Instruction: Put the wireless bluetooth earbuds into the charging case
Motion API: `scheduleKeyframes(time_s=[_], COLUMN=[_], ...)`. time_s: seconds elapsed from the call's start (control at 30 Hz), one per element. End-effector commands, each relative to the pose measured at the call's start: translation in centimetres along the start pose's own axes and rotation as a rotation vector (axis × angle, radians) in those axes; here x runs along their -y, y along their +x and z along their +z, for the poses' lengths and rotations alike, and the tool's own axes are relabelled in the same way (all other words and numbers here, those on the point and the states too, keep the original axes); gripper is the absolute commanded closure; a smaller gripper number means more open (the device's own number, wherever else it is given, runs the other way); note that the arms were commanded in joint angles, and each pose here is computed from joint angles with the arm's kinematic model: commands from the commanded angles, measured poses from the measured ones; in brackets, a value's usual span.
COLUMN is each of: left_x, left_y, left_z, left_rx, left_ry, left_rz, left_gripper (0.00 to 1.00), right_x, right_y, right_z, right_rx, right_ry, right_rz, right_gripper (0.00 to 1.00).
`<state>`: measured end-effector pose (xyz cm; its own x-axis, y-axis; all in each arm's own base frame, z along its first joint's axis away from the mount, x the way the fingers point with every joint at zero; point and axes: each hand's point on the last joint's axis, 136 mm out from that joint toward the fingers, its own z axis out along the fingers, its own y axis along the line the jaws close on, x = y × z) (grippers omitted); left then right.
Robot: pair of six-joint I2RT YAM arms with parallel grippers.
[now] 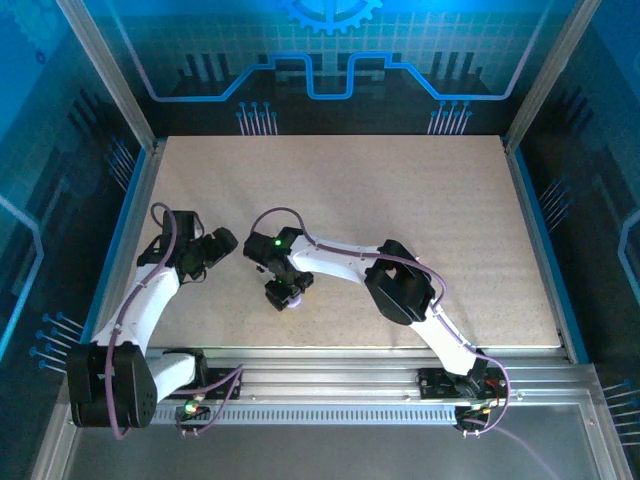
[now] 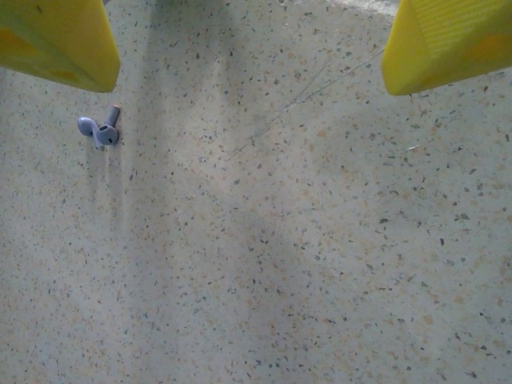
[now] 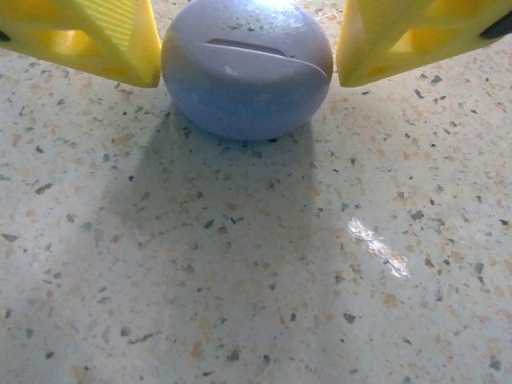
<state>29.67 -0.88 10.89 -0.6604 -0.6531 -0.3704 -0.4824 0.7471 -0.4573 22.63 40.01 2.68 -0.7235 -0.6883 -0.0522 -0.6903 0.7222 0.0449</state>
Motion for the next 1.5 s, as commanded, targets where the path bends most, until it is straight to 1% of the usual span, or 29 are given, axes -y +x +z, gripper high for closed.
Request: scheduleKeyframes(time_s=[0.0,0.3,0.33,0.4,0.63,0.67,0.8,0.87,0.97,1.07,1.17,1.23,1.3,1.37,1.47], left_x=[-0.3,-0.3,-0.2,-0.2,0.3,0.4,1.8,2.7,4.6,7.3,10.4,12.2,13.8,15.0,16.4], left_y=[0.4,0.5,0.4,0.4,0.1,0.1,-0.1,-0.2,-0.3,-0.2,0.9,2.0,3.7,5.5,8.1], left_z=[-0.3,-0.4,-0.4,-0.4,-1.0,-1.0,-1.5,-1.9,-2.8,-4.1,-5.8,-6.6,-7.0,-7.1,-7.0], left_rx=[-0.01,-0.009,-0.007,-0.004,0.016,0.018,0.046,0.073,0.145,0.265,0.404,0.473,0.504,0.511,0.529], left_ry=[0.003,0.005,0.008,0.011,0.035,0.042,0.125,0.187,0.304,0.428,0.547,0.618,0.68,0.726,0.794], left_rz=[0.008,0.01,0.012,0.014,0.03,0.038,0.087,0.112,0.161,0.279,0.458,0.565,0.681,0.785,0.912], left_gripper=[0.14,0.13,0.13,0.13,0.13,0.13,0.15,0.18,0.25,0.28,0.3,0.32,0.33,0.33,0.33], right_x=[-0.1,0.2,0.3,0.4,0.8,0.7,1.3,2.0,3.4,5.1,6.7,8.0,9.0,10.0,11.0], right_y=[0.4,0.5,0.8,1.0,0.8,0.4,-0.5,-0.8,-0.8,-0.3,0.4,0.8,1.1,1.6,2.3], right_z=[1.1,1.1,2.2,2.5,2.3,1.0,-1.9,-3.8,-7.1,-10.2,-13.1,-14.5,-15.6,-16.2,-17.6], right_rx=[-0.029,-0.03,-0.054,-0.064,-0.04,-0.005,0.1,0.168,0.294,0.428,0.566,0.652,0.722,0.779,0.865], right_ry=[0.01,0.016,0.024,0.023,0.03,0.025,0.007,-0.006,-0.039,-0.091,-0.159,-0.21,-0.292,-0.351,-0.414], right_rz=[0.007,0.013,0.013,0.015,0.027,0.029,0.063,0.095,0.164,0.238,0.301,0.35,0.407,0.457,0.515], right_gripper=[0.41,0.4,0.4,0.4,0.48,0.48,0.49,0.49,0.49,0.49,0.49,0.49,0.49,0.49,0.49])
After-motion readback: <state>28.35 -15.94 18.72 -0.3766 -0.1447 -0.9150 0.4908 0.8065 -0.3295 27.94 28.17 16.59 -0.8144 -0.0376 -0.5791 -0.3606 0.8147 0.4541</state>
